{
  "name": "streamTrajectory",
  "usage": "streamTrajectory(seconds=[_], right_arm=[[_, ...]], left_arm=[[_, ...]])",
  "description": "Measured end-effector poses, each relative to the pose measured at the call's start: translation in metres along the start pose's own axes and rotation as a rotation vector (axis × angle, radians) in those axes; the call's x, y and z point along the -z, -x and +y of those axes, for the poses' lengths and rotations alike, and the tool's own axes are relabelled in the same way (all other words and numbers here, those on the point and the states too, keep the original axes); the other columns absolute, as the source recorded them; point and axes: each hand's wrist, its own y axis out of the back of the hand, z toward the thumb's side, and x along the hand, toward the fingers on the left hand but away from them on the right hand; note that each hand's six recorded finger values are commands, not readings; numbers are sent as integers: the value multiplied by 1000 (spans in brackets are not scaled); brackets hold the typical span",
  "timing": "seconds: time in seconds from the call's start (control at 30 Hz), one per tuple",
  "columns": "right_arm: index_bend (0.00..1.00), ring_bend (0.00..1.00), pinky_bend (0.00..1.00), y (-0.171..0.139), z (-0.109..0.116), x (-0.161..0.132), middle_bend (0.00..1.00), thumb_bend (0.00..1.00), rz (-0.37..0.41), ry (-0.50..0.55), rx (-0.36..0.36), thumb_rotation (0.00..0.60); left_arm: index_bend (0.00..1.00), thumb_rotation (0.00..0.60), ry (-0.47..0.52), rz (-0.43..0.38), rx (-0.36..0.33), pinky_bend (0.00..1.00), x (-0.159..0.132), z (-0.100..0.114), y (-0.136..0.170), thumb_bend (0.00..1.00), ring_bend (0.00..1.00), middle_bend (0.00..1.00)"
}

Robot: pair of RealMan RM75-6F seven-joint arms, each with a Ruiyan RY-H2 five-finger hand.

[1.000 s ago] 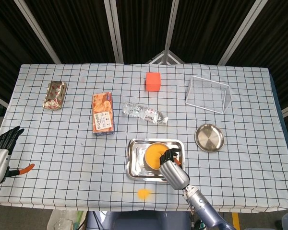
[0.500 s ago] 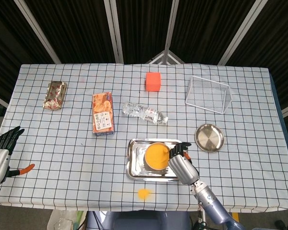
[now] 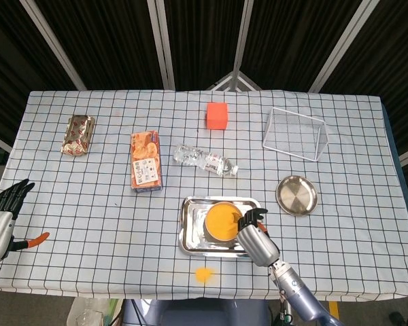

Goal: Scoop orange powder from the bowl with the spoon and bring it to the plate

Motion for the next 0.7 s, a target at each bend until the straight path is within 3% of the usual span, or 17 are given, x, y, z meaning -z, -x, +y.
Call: streamTrajectory(seconds=[0.37, 0.7], right_arm=[[675, 494, 510, 3, 15, -3, 615, 560, -8, 64, 26, 600], [676, 494, 509, 6, 18, 9, 616, 561, -35, 35, 39, 600]], left_arm=[[0, 600, 3, -1, 0, 0, 0, 0, 0, 8, 0, 0], [0, 600, 4, 0, 0, 0, 0, 0, 0, 8, 0, 0]])
